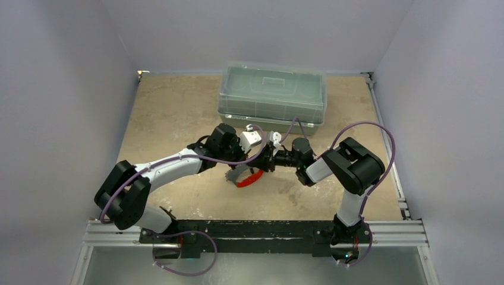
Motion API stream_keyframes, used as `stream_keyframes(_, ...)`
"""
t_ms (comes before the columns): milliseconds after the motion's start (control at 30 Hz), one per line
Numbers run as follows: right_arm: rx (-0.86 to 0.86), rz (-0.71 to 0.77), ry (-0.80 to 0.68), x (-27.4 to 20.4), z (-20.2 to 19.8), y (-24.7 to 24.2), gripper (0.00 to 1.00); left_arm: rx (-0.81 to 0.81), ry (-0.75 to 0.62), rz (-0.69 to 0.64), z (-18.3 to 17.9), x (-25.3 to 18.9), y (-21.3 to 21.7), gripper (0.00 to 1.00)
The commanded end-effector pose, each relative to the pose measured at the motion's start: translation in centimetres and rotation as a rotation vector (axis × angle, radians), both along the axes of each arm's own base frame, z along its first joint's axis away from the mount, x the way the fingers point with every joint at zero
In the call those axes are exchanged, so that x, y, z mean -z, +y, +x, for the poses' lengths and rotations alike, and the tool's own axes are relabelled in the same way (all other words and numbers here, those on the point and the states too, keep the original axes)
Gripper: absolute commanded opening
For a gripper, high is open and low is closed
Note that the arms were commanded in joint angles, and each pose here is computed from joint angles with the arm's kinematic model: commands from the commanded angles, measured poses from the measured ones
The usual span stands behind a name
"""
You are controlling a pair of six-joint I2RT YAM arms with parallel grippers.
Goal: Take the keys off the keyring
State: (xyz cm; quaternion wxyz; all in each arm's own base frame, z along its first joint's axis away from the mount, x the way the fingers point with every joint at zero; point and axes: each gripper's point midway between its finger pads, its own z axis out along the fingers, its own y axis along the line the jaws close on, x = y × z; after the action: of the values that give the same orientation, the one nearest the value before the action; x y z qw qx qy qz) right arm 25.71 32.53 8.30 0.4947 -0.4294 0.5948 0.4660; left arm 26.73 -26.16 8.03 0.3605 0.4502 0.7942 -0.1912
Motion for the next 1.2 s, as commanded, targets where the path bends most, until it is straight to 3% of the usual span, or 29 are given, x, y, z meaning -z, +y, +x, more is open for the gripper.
stream_keyframes(0, -0.004, -0.008, -0.051, -0.1, 0.2, 0.6, 0.29, -0.004, -0.050, -0.085, 0.8, -2.8, -0.8, 0.00)
stream_keyframes(300, 0.005, -0.009, -0.052, 0.0, 0.5, 0.8, 0.23, -0.001, -0.044, -0.095, 0.7, -2.9, -0.7, 0.00)
stream_keyframes(967, 0.086, 0.045, -0.069, -1.2, 1.8, 0.7, 0.26, 0.013, -0.026, -0.104, 0.4, -2.7, -1.0, 0.00)
stream_keyframes(1167, 0.078, 0.030, -0.061, -0.8, 1.6, 0.7, 0.20, 0.001, -0.033, -0.101, 0.6, -2.8, -0.8, 0.00)
